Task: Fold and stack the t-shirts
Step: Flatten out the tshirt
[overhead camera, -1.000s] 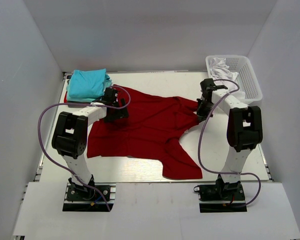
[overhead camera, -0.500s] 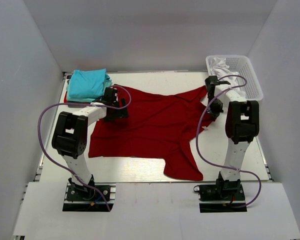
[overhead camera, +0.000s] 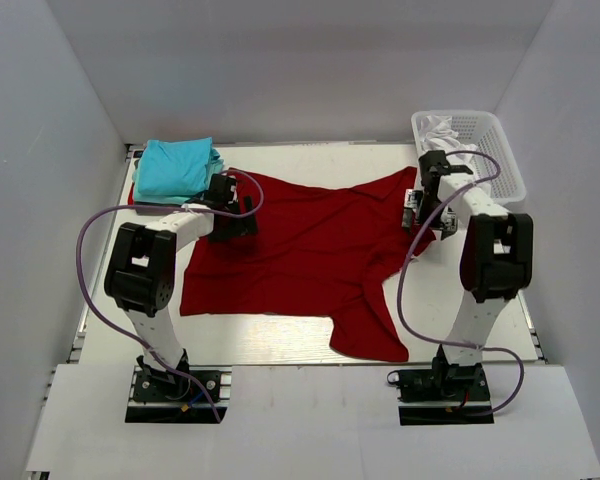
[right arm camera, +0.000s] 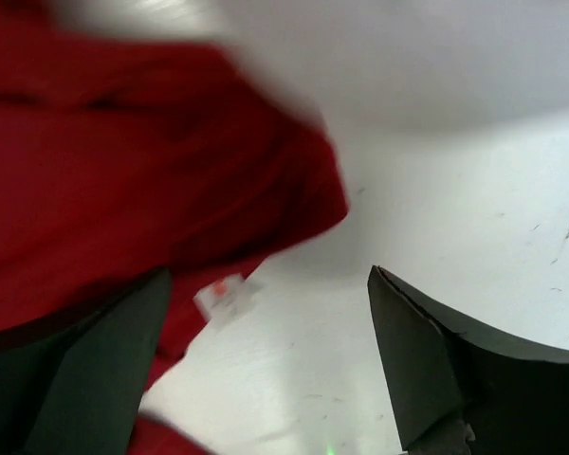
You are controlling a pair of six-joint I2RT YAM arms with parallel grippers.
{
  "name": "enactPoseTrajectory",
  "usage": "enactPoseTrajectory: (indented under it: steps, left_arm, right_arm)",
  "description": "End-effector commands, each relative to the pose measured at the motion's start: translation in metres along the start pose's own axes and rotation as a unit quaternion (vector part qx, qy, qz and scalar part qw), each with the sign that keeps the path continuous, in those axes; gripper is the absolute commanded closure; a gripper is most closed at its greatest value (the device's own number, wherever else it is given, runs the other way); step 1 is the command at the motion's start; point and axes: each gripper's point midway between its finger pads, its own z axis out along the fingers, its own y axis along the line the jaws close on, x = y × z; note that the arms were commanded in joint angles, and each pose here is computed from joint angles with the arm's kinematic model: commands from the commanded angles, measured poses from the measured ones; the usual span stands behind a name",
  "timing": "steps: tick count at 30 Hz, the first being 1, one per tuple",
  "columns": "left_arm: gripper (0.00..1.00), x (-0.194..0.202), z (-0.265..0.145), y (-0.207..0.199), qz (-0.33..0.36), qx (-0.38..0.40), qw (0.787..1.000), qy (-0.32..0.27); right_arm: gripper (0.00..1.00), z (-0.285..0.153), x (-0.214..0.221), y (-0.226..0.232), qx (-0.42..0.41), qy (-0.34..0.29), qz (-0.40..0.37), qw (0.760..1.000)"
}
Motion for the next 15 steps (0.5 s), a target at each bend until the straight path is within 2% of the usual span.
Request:
enactPoseTrajectory:
  steps: [1, 4, 5, 7, 9, 12, 15]
  left_arm:
    - [0.0, -0.013, -0.004, -0.012, 0.008, 0.016, 1.0, -0.011]
    - [0.0, -0.012, -0.004, -0.014, 0.003, 0.02, 1.0, -0.009]
    - [0.0, -0.012, -0.004, -0.014, 0.003, 0.02, 1.0, -0.009]
    - [0.0, -0.01, -0.004, -0.013, 0.003, 0.018, 1.0, -0.005]
    - [0.0, -0.01, -0.004, -0.013, -0.001, 0.018, 1.0, -0.005]
    - [0.0, -0.01, -0.008, -0.015, 0.003, 0.024, 1.0, -0.004]
    - [0.0, -0.006, -0.007, -0.013, 0.003, 0.022, 1.0, 0.0]
  right_arm:
    - [0.1, -0.044, -0.004, 0.026, -0.07, -0.05, -0.01, 0.996]
    - [0.1, -0.069, 0.012, 0.066, -0.134, -0.059, -0.037, 0.988]
    - [0.1, -0.076, 0.025, 0.092, -0.15, -0.057, -0.062, 0.985]
    - [0.1, -0.081, 0.045, 0.121, -0.141, -0.045, -0.092, 0.985]
    - [0.1, -0.075, 0.051, 0.125, -0.101, -0.035, -0.099, 0.989]
    - [0.1, -0.064, 0.061, 0.116, 0.014, -0.034, -0.106, 0.994]
    - [0.1, -0.066, 0.066, 0.131, 0.048, -0.046, -0.131, 0.989]
